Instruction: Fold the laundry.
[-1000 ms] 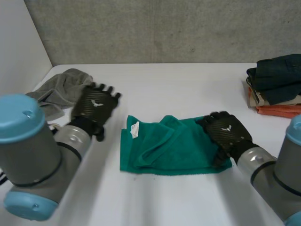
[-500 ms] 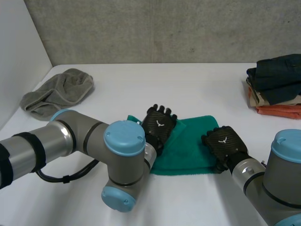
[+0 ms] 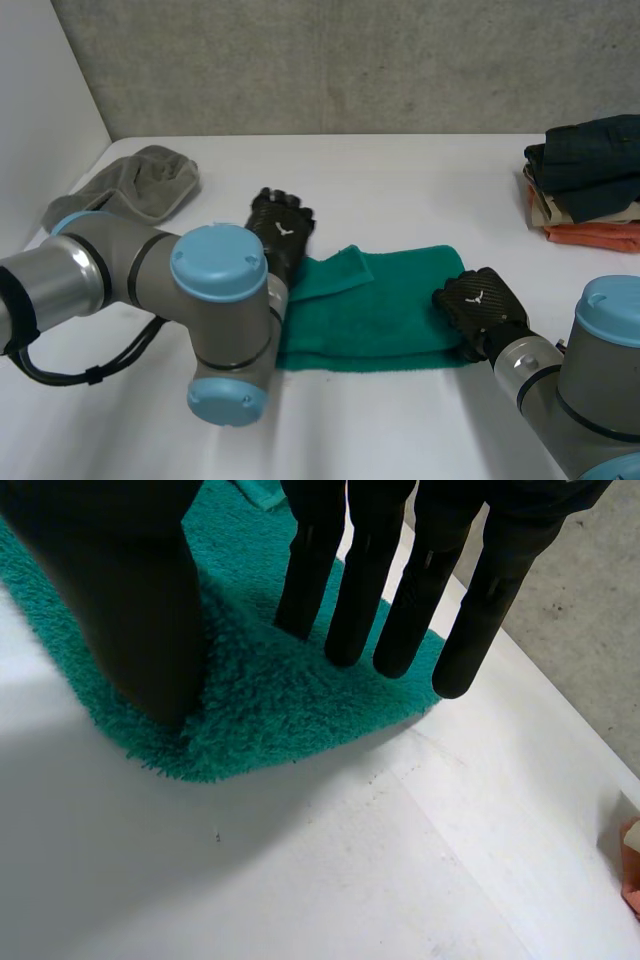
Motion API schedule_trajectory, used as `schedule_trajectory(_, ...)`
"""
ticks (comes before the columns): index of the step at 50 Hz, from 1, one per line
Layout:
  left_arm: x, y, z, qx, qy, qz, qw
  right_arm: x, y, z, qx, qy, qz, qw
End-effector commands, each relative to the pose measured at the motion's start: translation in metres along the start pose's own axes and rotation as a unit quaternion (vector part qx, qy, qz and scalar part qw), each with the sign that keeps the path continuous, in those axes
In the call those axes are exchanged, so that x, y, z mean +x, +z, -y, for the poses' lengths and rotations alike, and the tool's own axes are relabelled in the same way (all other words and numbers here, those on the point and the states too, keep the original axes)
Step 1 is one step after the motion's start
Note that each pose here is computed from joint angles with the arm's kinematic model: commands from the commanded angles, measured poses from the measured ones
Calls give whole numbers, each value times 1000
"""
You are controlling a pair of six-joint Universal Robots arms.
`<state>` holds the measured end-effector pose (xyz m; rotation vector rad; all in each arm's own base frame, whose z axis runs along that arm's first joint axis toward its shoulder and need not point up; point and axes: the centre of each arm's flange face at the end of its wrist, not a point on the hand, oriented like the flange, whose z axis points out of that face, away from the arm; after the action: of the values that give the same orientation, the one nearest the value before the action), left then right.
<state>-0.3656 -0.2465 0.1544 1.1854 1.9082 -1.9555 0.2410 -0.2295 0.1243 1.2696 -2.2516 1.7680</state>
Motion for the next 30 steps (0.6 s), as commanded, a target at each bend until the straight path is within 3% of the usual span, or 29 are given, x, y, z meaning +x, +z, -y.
schedule_trajectory(1, 21, -17, 18, 42, -6, -52, 998, 3, 1, -1, -3, -3, -5, 1000)
schedule_trajectory(8, 51, -10, 16, 80, -16, -126, 989, 3, 0, -2, -6, -13, -7, 1000)
schedule_trajectory(15, 73, 24, -9, 65, -10, -109, 992, -2, -3, -2, -7, -15, 0, 1000)
schedule_trajectory(17, 68, 33, -13, 59, -10, -93, 994, -3, -3, -3, -8, -16, 2, 1000)
schedule_trajectory(23, 7, 74, -41, -2, -17, 29, 999, 0, -3, -3, -7, -19, -2, 1000)
schedule_trajectory(30, -26, 72, -32, -13, -29, 74, 997, 3, -4, -4, -12, -35, -7, 999)
